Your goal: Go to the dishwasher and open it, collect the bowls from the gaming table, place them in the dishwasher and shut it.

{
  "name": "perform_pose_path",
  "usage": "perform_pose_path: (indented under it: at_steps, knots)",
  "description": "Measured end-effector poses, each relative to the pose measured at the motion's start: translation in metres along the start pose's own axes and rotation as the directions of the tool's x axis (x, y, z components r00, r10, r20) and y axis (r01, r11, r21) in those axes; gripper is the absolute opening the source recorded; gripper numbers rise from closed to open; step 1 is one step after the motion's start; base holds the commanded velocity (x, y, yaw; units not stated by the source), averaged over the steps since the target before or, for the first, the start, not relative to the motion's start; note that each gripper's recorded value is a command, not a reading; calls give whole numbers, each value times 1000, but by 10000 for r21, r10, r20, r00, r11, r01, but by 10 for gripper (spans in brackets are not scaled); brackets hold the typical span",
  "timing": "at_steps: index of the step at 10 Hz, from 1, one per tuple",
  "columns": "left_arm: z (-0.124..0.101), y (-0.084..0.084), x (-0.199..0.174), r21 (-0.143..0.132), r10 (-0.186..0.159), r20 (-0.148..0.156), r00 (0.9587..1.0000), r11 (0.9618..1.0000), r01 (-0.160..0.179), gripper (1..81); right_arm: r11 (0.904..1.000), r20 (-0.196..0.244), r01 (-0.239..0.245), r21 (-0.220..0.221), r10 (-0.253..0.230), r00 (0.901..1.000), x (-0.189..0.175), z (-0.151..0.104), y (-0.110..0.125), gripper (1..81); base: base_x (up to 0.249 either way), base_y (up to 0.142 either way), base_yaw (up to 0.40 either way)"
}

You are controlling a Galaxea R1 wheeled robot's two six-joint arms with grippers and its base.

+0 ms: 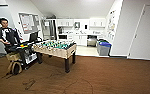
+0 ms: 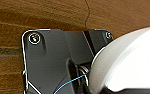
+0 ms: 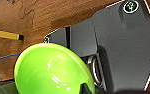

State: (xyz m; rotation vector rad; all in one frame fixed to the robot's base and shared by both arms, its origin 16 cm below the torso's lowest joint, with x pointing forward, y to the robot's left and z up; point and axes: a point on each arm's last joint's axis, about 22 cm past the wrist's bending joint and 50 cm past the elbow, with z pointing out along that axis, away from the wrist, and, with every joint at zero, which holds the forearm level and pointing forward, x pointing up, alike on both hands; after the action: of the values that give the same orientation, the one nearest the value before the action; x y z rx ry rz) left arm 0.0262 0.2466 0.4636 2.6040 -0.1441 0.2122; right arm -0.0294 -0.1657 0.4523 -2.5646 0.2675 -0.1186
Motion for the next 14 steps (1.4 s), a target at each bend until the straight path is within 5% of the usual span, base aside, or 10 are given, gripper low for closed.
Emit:
perform_pose_path:
  at_steps: [4, 7, 9, 14]
  knots:
    - [0, 0, 0, -3, 3, -12, 10000, 10000, -3, 10, 10000, -17, 25, 2, -25, 10000, 2, 0, 0, 10, 0, 0, -400]
    - [-1, -2, 9, -30, -116, -163, 9998, 9999, 116, 10, 10000, 80, 35, 27, -35, 10000, -6, 1, -2, 10, -25, -202, 0]
    - [-2, 0, -8, -25, -214, 45, 9998, 9998, 214, 10, 9999, -24, 107, 20, -107, 9999, 4, 1, -1, 10, 0, 0, 0]
    - [-2, 1, -7, -36, -205, 28, 9998, 9998, 205, 10, 9999, -14, 151, 48, -151, 9999, 3, 1, -3, 10, 0, 0, 0]
